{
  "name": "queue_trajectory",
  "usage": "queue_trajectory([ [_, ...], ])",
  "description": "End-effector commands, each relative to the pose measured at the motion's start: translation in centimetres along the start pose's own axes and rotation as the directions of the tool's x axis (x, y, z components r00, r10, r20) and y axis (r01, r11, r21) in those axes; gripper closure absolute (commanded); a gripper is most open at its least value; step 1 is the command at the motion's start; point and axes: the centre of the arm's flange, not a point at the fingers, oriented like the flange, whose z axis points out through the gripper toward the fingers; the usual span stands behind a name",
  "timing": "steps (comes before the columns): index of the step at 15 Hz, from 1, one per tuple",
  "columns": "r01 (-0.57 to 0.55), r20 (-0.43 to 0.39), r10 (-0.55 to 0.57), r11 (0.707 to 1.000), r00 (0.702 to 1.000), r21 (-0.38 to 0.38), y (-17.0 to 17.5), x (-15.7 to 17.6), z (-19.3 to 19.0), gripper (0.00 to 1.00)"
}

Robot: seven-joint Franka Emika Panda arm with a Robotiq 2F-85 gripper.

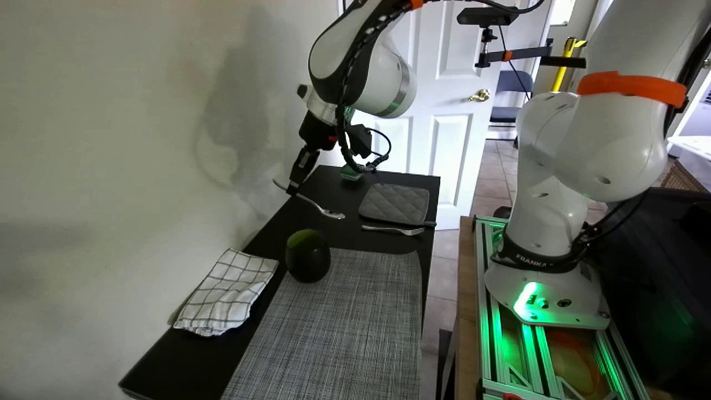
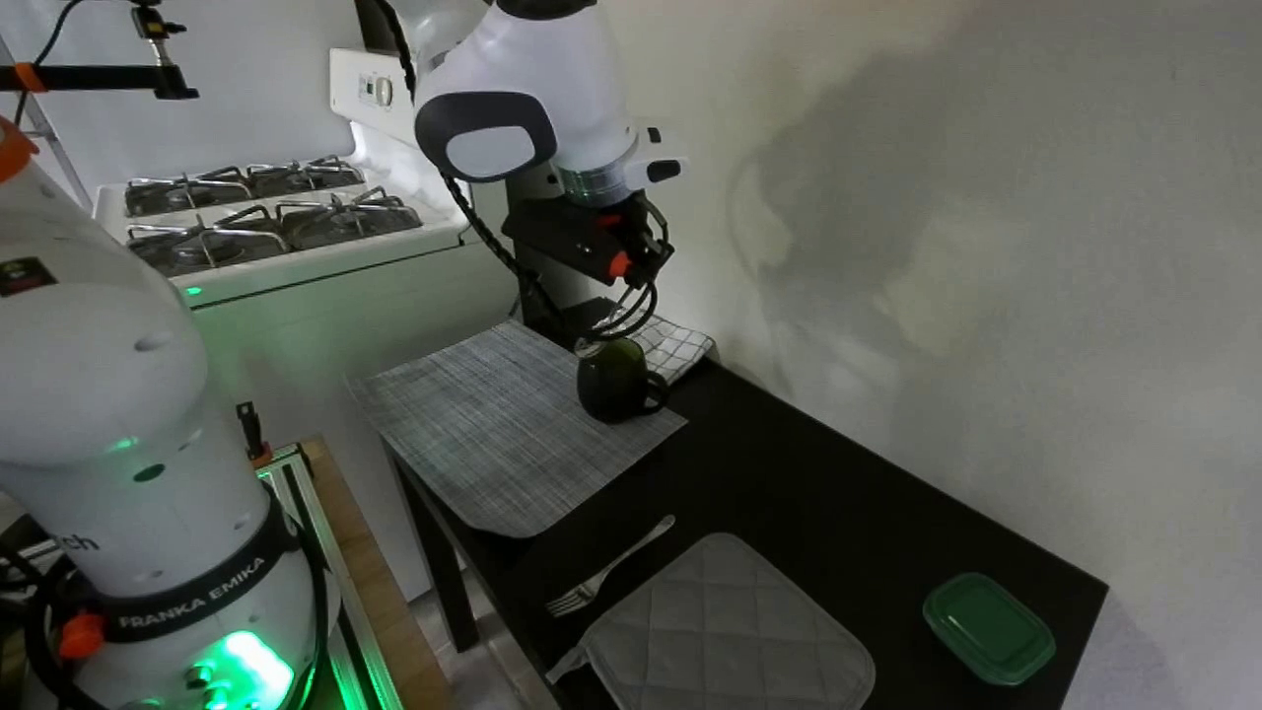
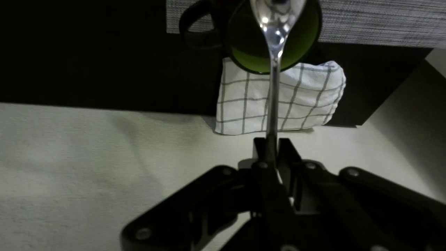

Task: Put the silver spoon in the black mug.

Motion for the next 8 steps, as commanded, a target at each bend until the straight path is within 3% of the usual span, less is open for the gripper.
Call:
queue_trajectory([
  [1,0.012,-0.034,-0.011,0.998,0.999,0.058,-1.24,-0.91,0.78,0.97],
  [5,0.016,-0.019,-0.015,0.998,1.000,0.057,-1.93,-0.07,0.48,0.97],
  [6,0.020,-0.019,-0.018,0.998,1.000,0.059,-2.01,-0.09,0.53,0.88],
  [8,0.019,-0.019,-0.018,0.998,1.000,0.059,-1.97,-0.10,0.53,0.88],
])
